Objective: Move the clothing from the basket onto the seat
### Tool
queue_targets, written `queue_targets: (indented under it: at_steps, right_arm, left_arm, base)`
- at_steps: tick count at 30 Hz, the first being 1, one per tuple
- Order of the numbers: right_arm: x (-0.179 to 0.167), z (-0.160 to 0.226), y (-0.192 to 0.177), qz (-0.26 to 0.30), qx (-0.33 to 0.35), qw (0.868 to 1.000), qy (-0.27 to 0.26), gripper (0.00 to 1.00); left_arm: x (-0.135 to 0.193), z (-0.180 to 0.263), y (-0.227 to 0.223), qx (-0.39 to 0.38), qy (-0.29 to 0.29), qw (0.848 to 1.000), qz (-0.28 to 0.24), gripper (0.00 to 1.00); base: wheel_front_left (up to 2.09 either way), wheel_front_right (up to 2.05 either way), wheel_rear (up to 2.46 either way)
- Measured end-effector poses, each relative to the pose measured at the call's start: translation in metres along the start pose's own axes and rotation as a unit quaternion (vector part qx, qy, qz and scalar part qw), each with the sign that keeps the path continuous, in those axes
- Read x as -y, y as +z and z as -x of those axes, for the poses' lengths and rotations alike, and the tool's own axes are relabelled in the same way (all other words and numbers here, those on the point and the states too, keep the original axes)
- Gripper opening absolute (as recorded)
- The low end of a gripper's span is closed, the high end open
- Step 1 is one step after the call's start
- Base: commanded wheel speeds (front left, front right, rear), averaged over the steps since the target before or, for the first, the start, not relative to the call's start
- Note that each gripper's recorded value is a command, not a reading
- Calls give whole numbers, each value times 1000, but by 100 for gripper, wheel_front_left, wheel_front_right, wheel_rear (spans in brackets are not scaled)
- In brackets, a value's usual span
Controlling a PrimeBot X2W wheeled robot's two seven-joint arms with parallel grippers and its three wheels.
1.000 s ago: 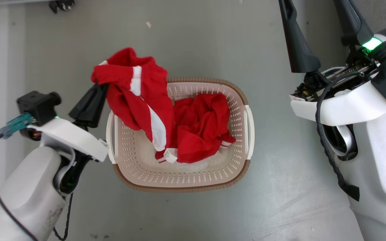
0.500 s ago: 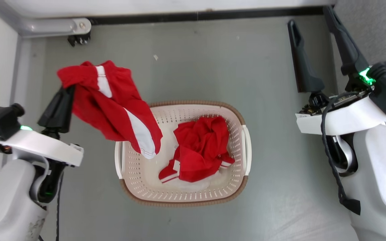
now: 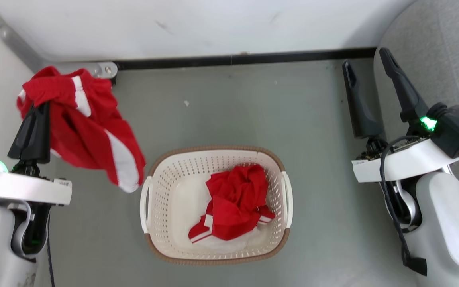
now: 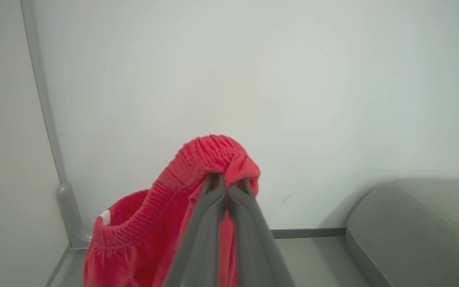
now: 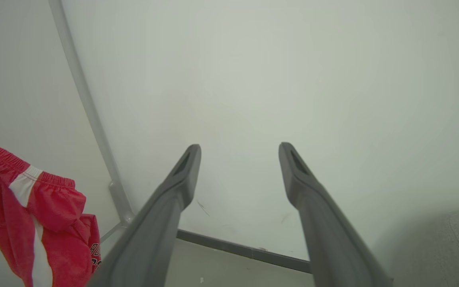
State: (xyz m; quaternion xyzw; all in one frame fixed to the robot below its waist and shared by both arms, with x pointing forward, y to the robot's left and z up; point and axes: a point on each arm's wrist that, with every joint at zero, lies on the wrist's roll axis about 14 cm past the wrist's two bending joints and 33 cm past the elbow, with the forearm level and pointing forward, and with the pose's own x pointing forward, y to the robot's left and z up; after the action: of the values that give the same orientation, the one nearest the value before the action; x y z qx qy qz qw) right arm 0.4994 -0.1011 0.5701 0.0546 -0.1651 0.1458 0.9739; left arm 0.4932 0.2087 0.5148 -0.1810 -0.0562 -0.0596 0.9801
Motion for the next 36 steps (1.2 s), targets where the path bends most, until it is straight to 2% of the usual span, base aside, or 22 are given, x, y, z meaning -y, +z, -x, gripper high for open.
queue_targets:
  at_steps: [15,36]
  right_arm:
    - [3,34,29,-4,3,1000,-21,100]
    - [-13,79,59,-6,10,1000,-21,100]
  left_arm:
    - [6,42,36,40,11,998,-45,0]
    - [19,94,56,66,23,995,-64,0]
  base:
    - [0,0,0]
    - [0,0,0]
